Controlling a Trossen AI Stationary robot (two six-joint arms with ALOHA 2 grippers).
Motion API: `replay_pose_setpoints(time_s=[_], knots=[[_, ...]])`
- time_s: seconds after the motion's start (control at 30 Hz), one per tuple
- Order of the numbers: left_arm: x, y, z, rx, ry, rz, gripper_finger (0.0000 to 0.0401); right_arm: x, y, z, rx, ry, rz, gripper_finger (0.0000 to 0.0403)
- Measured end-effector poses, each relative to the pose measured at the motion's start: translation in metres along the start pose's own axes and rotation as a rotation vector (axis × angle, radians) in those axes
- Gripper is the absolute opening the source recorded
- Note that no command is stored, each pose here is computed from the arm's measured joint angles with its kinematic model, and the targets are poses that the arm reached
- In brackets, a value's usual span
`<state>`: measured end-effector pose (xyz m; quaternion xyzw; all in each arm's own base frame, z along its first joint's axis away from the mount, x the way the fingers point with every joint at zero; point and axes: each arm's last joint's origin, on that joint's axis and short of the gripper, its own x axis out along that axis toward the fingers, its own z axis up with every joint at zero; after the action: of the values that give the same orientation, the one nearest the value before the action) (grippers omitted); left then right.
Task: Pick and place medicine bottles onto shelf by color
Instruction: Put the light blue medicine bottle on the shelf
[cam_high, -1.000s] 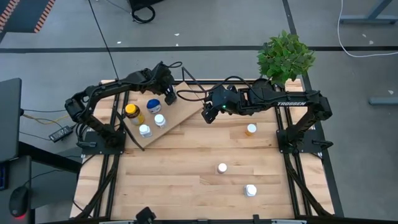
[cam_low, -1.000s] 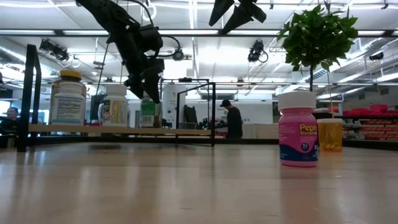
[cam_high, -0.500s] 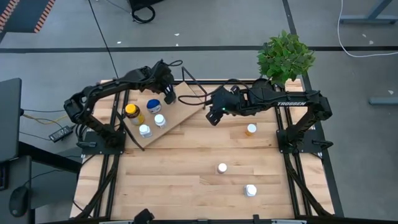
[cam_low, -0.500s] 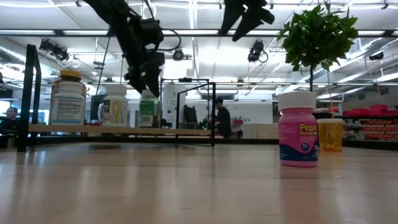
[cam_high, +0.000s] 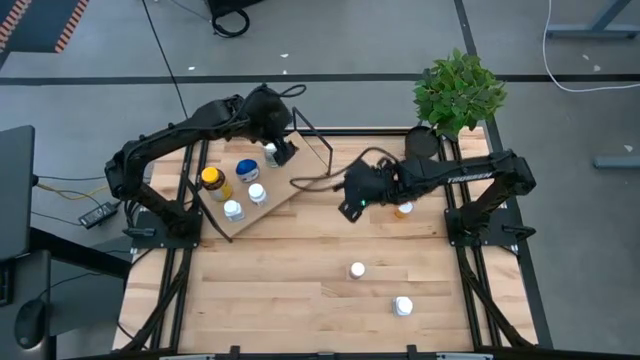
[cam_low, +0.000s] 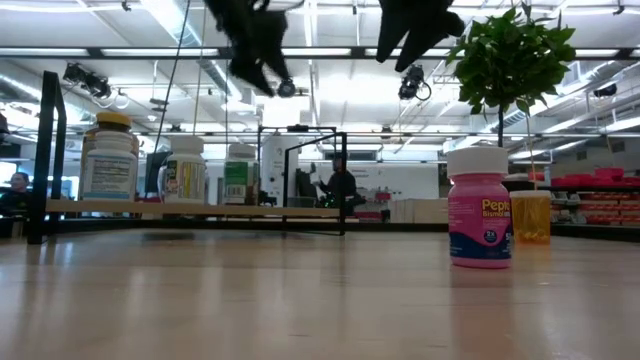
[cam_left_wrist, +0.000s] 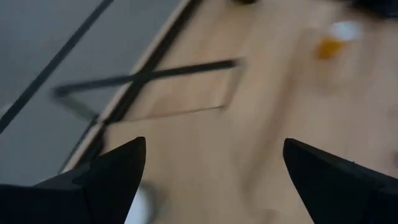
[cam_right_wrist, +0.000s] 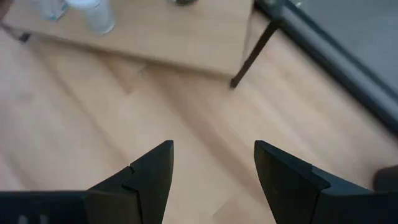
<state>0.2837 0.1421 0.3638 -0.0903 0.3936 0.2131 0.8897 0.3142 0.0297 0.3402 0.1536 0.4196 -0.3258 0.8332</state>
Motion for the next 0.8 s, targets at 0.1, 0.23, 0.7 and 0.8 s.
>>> replay_pose_setpoints(time_s=[0.1, 0.23, 0.7, 0.8], knots=[[-0.009, -0.022, 0.007, 0.019, -0.032, -0.098, 0.0382, -0.002, 0.015, -0.023, 0.018, 0.034, 0.026, 0.0229], [-0.014, -0.052, 0.007, 0.016, -0.038, -0.231, 0.0382, -0.011, 0.036, -0.056, 0.055, 0.121, 0.105, 0.0229], [-0.025, -0.182, -0.016, 0.009, -0.172, -0.495, 0.0382, -0.076, 0.078, -0.168, 0.060, 0.246, 0.292, 0.0229], [-0.023, -0.207, -0.026, 0.005, -0.239, -0.488, 0.0382, -0.094, 0.081, -0.191, 0.042, 0.236, 0.344, 0.0230]])
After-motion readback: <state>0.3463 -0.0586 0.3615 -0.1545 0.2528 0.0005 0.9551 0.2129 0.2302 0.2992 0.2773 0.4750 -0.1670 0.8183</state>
